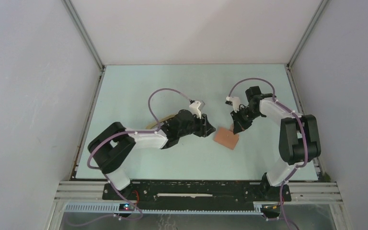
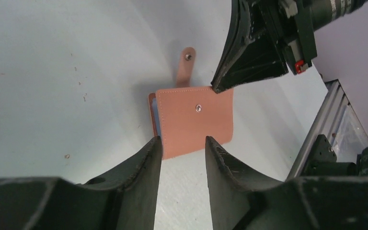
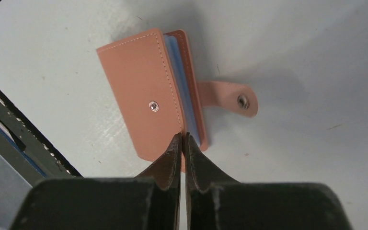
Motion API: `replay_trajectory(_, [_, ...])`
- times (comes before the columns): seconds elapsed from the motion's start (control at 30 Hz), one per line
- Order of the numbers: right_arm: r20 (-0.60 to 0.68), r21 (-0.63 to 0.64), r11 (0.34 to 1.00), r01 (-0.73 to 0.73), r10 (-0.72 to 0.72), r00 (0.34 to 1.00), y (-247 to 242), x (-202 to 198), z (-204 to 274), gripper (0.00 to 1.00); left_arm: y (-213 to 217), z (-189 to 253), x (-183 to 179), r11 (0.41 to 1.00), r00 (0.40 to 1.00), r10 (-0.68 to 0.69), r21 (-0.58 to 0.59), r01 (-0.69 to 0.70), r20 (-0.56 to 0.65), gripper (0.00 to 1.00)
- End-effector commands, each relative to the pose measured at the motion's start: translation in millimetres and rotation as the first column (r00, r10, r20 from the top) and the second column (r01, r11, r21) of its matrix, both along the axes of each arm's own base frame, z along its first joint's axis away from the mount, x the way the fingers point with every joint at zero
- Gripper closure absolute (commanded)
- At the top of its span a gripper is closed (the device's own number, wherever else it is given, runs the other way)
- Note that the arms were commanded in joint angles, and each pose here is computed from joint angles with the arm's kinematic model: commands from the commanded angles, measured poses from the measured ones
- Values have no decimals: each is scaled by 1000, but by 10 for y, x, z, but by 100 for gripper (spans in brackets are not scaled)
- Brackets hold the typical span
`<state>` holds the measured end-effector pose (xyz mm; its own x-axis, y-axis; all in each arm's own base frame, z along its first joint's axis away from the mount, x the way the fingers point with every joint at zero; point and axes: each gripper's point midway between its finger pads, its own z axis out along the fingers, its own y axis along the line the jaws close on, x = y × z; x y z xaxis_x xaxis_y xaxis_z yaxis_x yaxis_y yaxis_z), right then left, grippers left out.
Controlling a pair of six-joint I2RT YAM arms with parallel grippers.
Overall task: Put the credit cards into the card holder
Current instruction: Close the card holder at the center of the board.
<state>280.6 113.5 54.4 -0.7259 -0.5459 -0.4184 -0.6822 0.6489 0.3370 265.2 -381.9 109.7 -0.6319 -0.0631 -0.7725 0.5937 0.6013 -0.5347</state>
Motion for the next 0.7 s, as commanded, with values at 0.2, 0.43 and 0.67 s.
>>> replay_trajectory(0.2, [-164, -35, 999, -35, 28, 986, -85, -310, -288, 94, -298, -218, 142, 1000, 991, -10, 16, 13, -132, 56])
replay_trajectory(0.43, [-177, -1, 998, -60, 59, 982, -47, -371, -291, 86, -405, -297, 279, 998, 990, 5, 59, 3, -141, 56])
replay_trajectory(0.67, [-116, 46, 996, -71, 76, 990, -27, -311, -82, 65, -448, -506, 237, 993, 983, -8, 111, 29, -182, 68])
